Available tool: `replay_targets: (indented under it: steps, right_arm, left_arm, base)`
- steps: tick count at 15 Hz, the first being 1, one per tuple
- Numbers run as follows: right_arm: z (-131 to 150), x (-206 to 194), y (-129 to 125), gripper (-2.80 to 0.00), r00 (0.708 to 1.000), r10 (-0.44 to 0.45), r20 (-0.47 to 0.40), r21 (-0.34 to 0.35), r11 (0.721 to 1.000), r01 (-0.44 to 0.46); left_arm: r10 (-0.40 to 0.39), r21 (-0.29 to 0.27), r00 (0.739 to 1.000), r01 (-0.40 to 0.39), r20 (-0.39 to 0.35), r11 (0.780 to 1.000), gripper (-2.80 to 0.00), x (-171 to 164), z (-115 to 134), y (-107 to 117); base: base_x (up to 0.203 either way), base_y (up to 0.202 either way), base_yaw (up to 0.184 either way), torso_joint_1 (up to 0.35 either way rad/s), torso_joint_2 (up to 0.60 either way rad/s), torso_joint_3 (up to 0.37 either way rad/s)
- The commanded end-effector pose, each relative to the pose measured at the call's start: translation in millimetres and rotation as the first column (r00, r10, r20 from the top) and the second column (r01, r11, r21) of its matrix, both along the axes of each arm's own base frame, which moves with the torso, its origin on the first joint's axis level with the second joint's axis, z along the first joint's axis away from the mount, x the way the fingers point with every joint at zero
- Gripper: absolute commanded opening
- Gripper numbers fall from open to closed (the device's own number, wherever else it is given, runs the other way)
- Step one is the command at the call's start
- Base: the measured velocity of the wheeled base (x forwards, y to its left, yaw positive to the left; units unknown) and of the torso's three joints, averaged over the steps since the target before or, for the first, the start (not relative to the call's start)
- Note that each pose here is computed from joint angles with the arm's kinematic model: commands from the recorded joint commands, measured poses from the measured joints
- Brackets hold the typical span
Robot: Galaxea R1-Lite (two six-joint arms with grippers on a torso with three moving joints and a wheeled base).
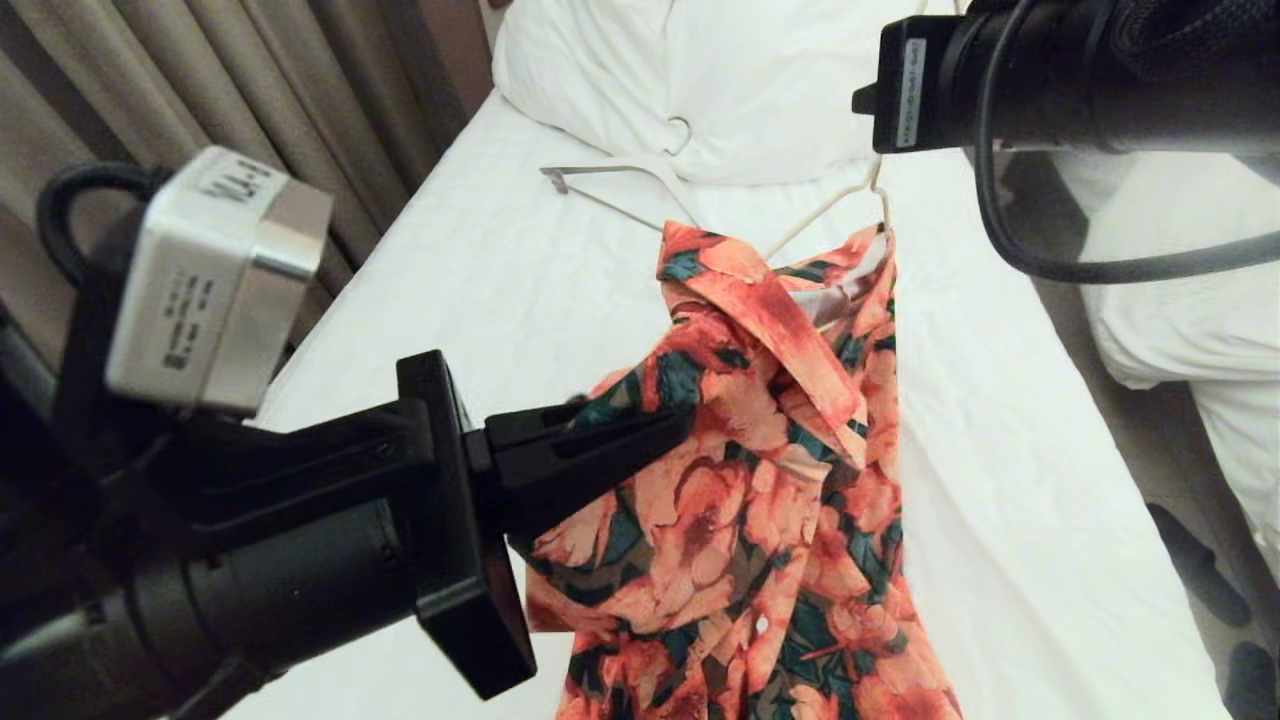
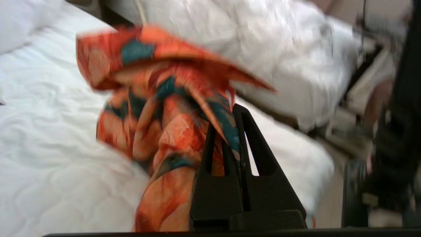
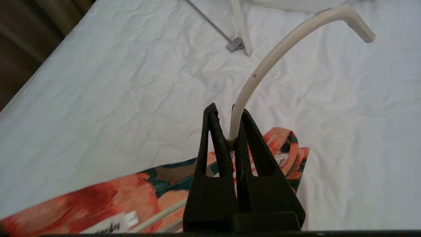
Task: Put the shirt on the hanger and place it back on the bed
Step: Take the clothes hanger out of the clothes
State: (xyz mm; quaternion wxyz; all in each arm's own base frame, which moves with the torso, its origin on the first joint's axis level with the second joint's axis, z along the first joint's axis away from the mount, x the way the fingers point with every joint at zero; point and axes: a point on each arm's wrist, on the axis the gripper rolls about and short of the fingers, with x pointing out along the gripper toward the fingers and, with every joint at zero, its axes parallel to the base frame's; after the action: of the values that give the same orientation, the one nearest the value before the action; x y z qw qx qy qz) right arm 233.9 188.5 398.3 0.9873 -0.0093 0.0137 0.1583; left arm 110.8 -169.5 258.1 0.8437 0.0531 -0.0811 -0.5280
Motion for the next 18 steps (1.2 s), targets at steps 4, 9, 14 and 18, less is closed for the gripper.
replay_targets:
  steps: [4, 9, 14, 18]
  right_arm:
    - [10.7, -0.8, -5.9, -2.8, 1.0, -0.015, 0.019, 0.0, 1.0, 0.015]
    - [16.5, -5.3, -8.6, -2.8, 1.0, -0.012, 0.028, 0.002, 1.0, 0.012]
    - [16.4, -5.3, -8.6, -2.8, 0.999, -0.014, 0.029, -0.001, 1.0, 0.014]
    - [15.3, 0.5, -13.1, -2.8, 0.999, -0.038, 0.027, -0.003, 0.999, 0.039]
  left_arm:
    - [-0.005, 0.006, 1.0, 0.005, 0.004, 1.0, -2.8, -0.7, -1.4, 0.9]
    - [-0.001, 0.012, 1.0, 0.001, -0.003, 1.0, -2.8, 1.6, -3.5, -2.1]
    - [0.041, -0.01, 0.999, -0.041, 0.002, 0.999, 0.0, 5.2, 2.2, -4.0]
    - [0.064, -0.043, 0.998, -0.063, 0.021, 0.997, 0.0, 4.0, 12.0, 0.8]
  base:
    - [0.0, 0.0, 0.0, 0.0, 0.0, 0.0]
    - [0.0, 0.0, 0.0, 0.0, 0.0, 0.0]
    - [0.0, 0.0, 0.0, 0.0, 0.0, 0.0]
    - [0.0, 0.0, 0.0, 0.0, 0.0, 0.0]
